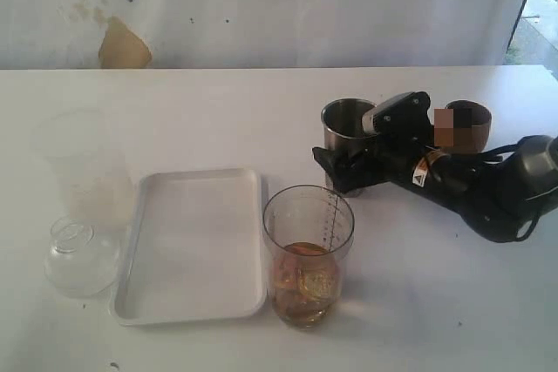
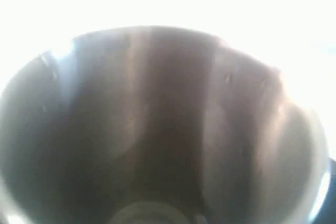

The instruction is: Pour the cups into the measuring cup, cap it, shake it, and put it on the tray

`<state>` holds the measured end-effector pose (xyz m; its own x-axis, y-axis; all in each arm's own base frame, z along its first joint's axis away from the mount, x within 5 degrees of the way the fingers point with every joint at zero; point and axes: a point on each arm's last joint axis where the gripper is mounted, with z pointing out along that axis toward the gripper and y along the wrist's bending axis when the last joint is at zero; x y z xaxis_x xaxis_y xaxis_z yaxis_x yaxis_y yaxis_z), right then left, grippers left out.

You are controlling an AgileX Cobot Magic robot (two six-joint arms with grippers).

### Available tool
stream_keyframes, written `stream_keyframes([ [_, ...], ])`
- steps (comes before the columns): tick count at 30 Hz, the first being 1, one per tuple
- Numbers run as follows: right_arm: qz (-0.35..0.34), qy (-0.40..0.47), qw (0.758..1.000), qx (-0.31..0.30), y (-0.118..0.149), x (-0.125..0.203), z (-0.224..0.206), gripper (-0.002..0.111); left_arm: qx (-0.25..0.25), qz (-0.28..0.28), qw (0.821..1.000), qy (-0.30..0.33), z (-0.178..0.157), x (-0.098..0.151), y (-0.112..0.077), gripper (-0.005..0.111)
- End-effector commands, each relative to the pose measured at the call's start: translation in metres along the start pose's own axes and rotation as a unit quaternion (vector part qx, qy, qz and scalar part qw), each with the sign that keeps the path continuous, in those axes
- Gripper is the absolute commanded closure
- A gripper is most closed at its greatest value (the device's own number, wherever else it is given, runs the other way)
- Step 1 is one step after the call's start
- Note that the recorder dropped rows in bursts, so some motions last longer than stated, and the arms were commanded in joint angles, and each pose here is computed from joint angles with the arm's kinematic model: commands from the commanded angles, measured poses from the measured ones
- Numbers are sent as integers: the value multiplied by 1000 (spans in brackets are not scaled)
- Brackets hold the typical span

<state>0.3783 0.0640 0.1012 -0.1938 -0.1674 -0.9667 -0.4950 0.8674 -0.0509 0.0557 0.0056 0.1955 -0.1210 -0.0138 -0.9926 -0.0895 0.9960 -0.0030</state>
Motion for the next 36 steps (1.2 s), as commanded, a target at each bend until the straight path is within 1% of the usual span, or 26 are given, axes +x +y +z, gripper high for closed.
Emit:
stream_keyframes([
  [1, -6, -17, 1000, 3, -2, -16, -3, 10, 2, -1, 1000, -4, 0, 1, 0, 106],
  [14, -1, -39, 999, 7, -3, -39, -10, 10, 2, -1, 1000, -4, 0, 1, 0, 106],
  [19, -9, -50, 999, 4, -2, -49, -13, 10, 2, -1, 1000, -4, 0, 1, 0, 106],
  [25, 11, -65, 998, 4, -2, -61, -17, 10, 2, -1, 1000, -4, 0, 1, 0, 106],
  [27, 13, -72, 997, 4, -2, -68, -20, 13, 2, -1, 1000, -4, 0, 1, 0, 106],
  [28, 16, -74, 997, 5, -2, -71, -21, 15, 2, -1, 1000, -4, 0, 1, 0, 106],
  [29, 10, -76, 997, 11, -3, -83, -27, 25, 2, -1, 1000, -4, 0, 1, 0, 106],
  [30, 6, -79, 997, 15, -3, -89, -30, 31, 2, -1, 1000, -4, 0, 1, 0, 106],
  [34, 9, -92, 995, 31, -3, -120, -48, 69, 2, -1, 1000, -4, 0, 1, 0, 106],
  [36, 13, -103, 994, 35, -2, -133, -57, 83, 2, -1, 1000, -4, 0, 1, 0, 106],
])
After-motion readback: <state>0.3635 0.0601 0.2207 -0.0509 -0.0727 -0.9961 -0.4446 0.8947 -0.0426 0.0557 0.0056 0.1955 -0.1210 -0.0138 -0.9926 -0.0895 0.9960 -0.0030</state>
